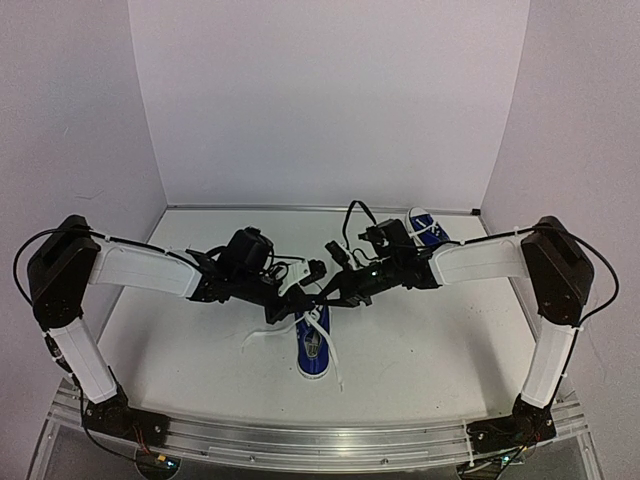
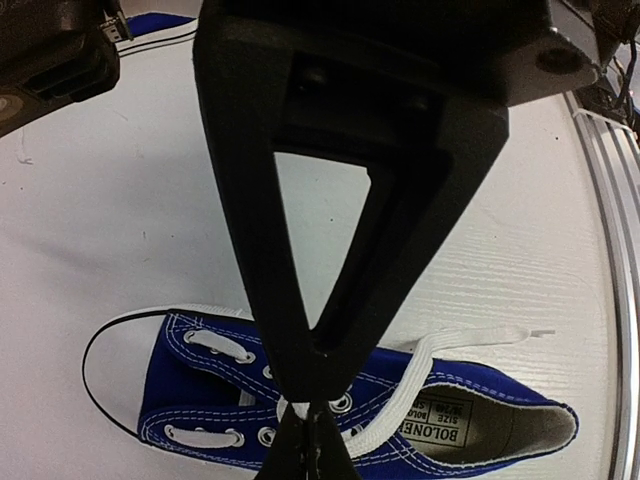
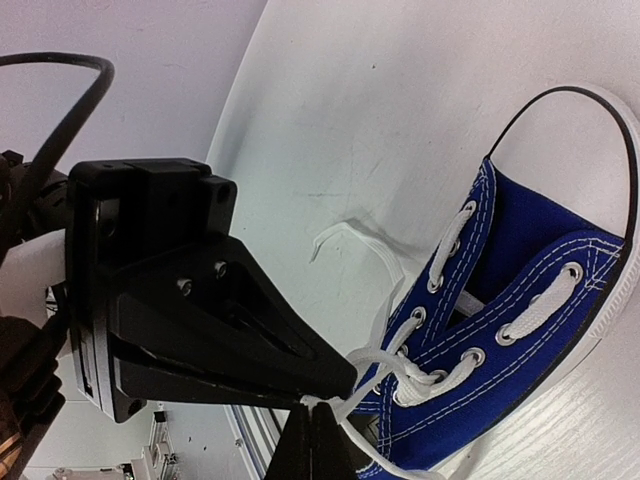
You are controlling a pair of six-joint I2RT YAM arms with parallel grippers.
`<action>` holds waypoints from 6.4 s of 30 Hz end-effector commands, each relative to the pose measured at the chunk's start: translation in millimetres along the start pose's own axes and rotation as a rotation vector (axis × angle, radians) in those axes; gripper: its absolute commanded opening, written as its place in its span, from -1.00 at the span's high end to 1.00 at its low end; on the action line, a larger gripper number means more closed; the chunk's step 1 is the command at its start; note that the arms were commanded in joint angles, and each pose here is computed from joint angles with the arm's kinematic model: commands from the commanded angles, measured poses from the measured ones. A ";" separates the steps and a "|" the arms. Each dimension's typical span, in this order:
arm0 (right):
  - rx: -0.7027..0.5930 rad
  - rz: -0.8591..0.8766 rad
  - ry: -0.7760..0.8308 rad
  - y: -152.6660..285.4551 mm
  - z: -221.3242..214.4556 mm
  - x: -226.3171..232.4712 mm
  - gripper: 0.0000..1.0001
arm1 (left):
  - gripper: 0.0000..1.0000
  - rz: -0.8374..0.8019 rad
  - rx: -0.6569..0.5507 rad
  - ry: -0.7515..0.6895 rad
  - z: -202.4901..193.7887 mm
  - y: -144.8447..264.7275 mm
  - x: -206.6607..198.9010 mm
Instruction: Tie the shoes
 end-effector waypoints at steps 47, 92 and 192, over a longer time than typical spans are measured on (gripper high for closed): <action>0.177 -0.262 0.019 -7.9 -74.1 -40.1 1.00 | 1.00 0.143 -0.122 0.050 14.3 46.1 -7.6; 0.080 -0.170 0.252 -2.8 19.5 12.0 0.53 | 0.90 0.368 0.143 0.126 -51.6 28.2 1.1; -0.061 -0.128 0.167 -4.3 4.7 1.8 1.00 | 0.12 0.615 0.168 0.048 -52.3 66.1 -1.8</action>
Point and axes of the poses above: each gripper's point midway between its finger pads, its own y axis back along the fingers, its own x axis along the line the jaws close on, z = x × y, the point moved 10 cm from there along y, back along the fingers, and after that the axes turned 2 degrees about y, right-handed, at the moved point
